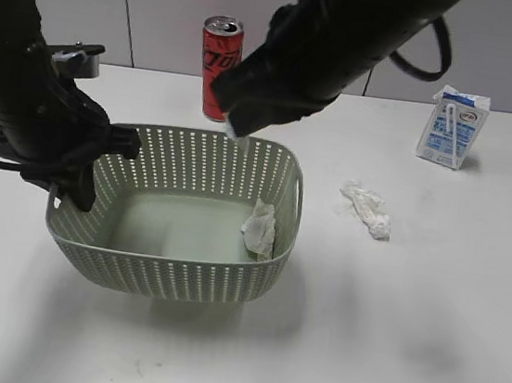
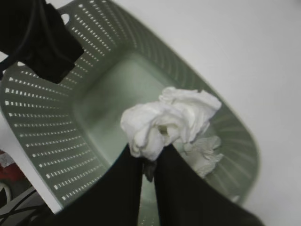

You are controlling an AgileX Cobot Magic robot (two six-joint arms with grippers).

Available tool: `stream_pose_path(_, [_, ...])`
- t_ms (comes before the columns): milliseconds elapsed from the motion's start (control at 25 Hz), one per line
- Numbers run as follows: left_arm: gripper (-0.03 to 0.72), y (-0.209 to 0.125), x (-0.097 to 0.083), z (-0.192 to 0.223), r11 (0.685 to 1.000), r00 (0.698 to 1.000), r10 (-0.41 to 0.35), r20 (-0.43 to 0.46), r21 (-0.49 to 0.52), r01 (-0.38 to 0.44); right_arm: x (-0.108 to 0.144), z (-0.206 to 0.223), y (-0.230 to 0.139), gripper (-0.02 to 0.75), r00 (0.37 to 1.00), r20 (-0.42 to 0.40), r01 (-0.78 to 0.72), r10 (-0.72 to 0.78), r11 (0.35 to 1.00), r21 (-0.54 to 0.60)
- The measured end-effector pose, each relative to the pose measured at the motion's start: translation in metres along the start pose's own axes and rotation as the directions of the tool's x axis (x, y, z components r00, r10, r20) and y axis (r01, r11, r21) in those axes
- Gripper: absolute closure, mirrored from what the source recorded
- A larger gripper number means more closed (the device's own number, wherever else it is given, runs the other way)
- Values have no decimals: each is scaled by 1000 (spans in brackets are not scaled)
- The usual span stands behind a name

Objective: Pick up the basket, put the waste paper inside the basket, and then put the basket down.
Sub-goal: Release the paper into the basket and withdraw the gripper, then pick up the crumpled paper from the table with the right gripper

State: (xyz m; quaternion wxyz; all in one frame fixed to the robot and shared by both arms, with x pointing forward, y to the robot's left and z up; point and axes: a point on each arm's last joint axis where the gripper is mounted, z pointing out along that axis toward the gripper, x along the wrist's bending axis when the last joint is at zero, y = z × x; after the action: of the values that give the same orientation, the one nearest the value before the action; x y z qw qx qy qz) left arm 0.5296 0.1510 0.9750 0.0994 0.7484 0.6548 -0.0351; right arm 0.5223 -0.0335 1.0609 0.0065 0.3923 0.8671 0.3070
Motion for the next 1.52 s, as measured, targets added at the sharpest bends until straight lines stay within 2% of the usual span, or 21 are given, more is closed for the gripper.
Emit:
stream_pose_path(80, [688,0,0,0,1000,1000,0,0,2,0,8,14,-3,633,1000,-18,11,-10,999,32])
stream_pose_path(280, [688,-1,0,0,1000,1000,0,-2,9,0,7,32,-9,195,1000,-22,2,1,995,97])
stream_pose_path(360, [688,-1,0,0,1000,1000,1,-4,14,-1,3,25,-6,125,1000,-10,1,0,993,119])
stream_pose_path(400, [688,-1,0,0,1000,1000,2,-5,14,-2,1,18,-3,114,1000,5,6,-7,993,120])
stream_pose_path(520, [688,-1,1,0,1000,1000,7,-11,13,-6,-19,-9,6,125,995,99,9,-16,997,75])
stream_pose_path(680, [688,-1,1,0,1000,1000,10,-15,12,-10,-79,-28,5,150,964,250,-105,91,993,45])
stream_pose_path(840, [688,-1,2,0,1000,1000,12,-18,11,-12,-141,-5,-11,158,924,325,-245,201,964,103])
stream_pose_path(960, [688,-1,2,0,1000,1000,12,-18,11,-12,-170,33,-29,164,910,344,-305,232,936,174])
stream_pose_path(1120, [688,-1,2,0,1000,1000,12,-18,11,-12,-188,83,-50,167,906,347,-339,243,907,249])
stream_pose_path(1360, [688,-1,2,0,1000,1000,12,-18,12,-12,-199,114,-66,183,904,354,-350,242,892,286])
stream_pose_path(1440, [688,-1,2,0,1000,1000,12,-18,14,-12,-200,117,-67,234,903,355,-349,241,894,282])
stream_pose_path(1520, [688,-1,2,0,1000,1000,12,-19,16,-12,-201,118,-67,334,903,355,-347,240,896,277])
